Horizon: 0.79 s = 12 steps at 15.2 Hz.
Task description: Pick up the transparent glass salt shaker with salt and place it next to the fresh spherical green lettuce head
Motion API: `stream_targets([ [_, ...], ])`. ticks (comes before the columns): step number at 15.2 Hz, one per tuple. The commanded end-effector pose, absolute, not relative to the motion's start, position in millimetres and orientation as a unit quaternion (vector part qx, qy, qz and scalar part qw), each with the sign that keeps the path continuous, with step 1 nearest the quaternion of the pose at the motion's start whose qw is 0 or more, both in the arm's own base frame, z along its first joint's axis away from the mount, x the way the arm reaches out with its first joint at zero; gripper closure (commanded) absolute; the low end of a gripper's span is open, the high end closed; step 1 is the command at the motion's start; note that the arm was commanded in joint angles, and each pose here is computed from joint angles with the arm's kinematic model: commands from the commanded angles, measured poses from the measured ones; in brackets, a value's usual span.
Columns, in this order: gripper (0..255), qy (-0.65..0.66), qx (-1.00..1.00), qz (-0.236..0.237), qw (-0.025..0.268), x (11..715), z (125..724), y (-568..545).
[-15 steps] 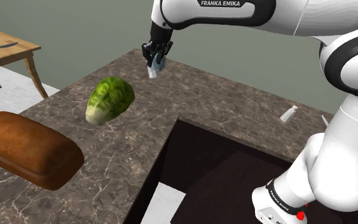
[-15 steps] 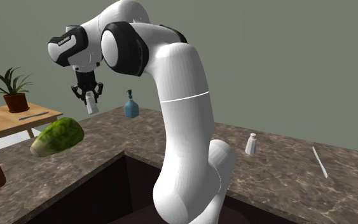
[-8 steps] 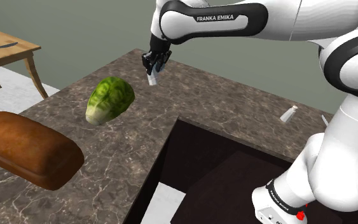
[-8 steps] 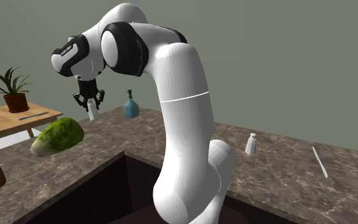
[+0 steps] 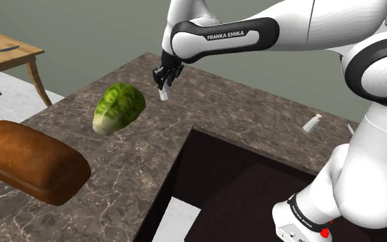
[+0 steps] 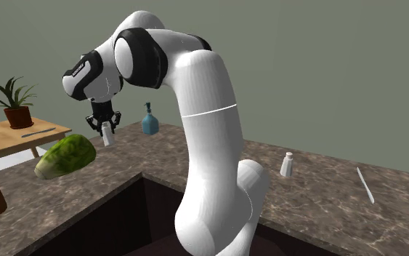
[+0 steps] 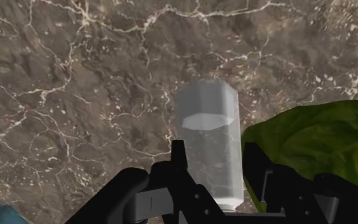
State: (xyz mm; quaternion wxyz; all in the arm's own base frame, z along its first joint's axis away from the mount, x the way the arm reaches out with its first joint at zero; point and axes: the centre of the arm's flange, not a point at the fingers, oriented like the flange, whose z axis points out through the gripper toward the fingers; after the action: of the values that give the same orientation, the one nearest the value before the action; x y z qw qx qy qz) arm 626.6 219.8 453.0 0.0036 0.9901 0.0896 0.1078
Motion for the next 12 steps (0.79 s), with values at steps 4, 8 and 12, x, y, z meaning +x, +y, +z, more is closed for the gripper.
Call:
stream_targets([
  [4, 255, 0.090, 0.990, 0.108, 0.003, 626, 427, 220],
  [8, 255, 0.090, 0.990, 0.108, 0.003, 626, 406, 220],
  [12, 255, 0.090, 0.990, 0.108, 0.003, 626, 384, 220],
])
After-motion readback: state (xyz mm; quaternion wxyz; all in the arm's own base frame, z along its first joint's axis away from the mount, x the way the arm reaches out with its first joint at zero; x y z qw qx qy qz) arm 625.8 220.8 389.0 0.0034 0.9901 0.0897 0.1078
